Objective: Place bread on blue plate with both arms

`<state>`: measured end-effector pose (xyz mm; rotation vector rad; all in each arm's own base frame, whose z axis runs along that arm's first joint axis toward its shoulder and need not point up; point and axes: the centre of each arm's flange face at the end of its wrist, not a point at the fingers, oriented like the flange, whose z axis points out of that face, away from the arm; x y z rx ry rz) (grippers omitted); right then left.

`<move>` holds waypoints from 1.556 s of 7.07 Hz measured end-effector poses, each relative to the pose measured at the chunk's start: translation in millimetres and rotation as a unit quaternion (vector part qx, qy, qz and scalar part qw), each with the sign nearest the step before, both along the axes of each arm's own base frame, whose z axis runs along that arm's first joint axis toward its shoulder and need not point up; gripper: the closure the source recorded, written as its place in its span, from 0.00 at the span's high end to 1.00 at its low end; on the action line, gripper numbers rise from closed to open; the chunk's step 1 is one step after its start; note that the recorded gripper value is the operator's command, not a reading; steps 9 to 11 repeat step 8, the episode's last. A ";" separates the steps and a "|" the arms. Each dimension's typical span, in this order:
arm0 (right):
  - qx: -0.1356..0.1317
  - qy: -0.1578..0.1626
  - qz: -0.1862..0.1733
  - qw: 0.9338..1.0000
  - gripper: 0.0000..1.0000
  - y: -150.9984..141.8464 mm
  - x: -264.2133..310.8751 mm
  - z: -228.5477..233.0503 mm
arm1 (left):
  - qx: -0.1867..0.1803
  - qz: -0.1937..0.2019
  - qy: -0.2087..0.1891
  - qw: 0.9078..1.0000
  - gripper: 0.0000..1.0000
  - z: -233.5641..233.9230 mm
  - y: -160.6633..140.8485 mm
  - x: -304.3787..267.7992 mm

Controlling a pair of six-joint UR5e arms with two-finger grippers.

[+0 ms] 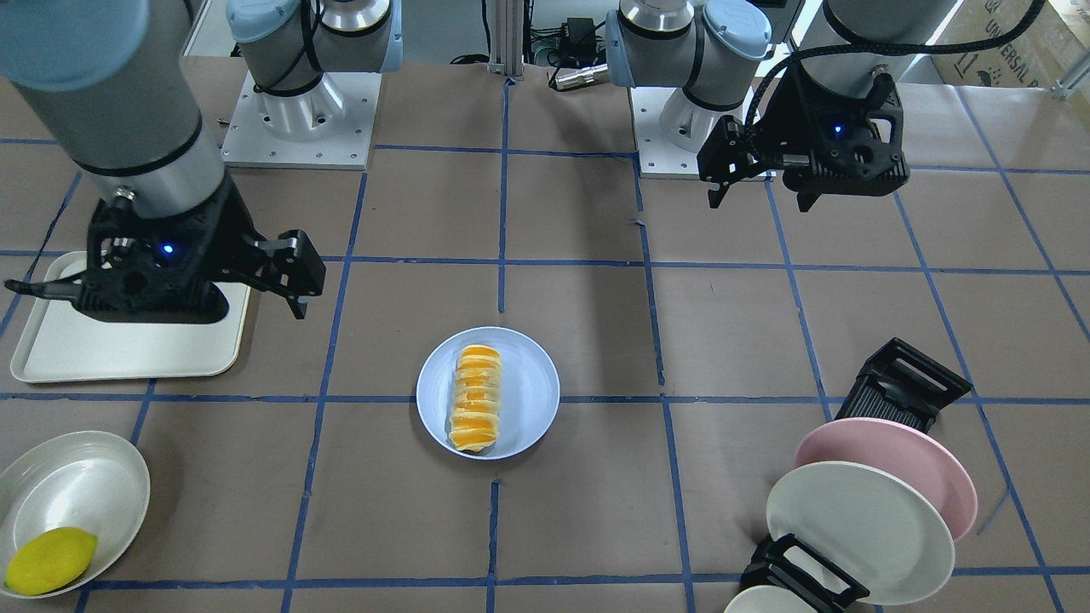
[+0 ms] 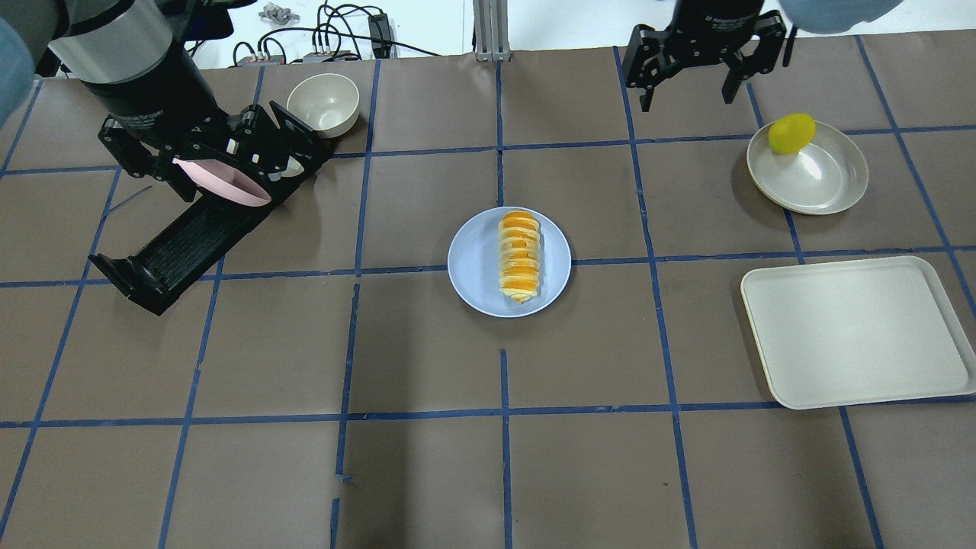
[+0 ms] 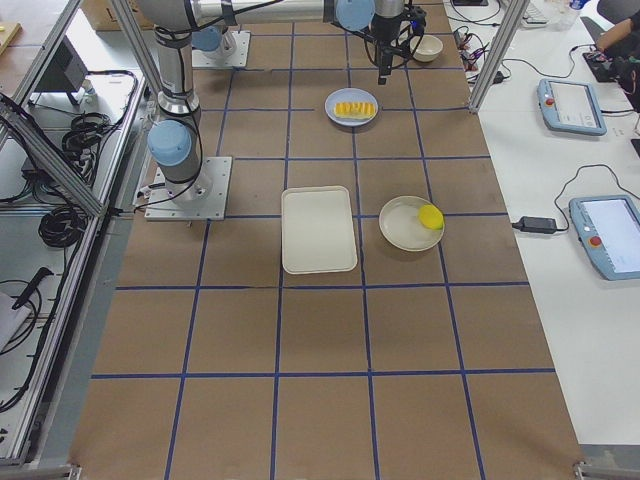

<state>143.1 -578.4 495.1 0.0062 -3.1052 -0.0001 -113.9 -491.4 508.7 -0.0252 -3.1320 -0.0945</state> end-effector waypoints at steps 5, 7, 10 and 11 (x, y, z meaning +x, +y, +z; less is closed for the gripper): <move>0.014 -0.002 -0.007 1.000 1.00 91.6 -23.8 12.2 | -0.005 0.002 0.001 1.000 1.00 2.3 -1.3 1.6; 0.001 -0.001 -0.009 1.000 1.00 101.4 -23.3 11.0 | -0.004 0.002 0.001 1.000 1.00 1.1 -0.1 1.6; -0.001 -0.001 -0.009 1.000 1.00 102.4 -23.3 11.9 | -0.004 0.002 0.001 1.000 1.00 0.8 0.4 1.6; -0.001 -0.001 -0.009 1.000 1.00 102.4 -23.3 11.9 | -0.004 0.002 0.001 1.000 1.00 0.8 0.4 1.6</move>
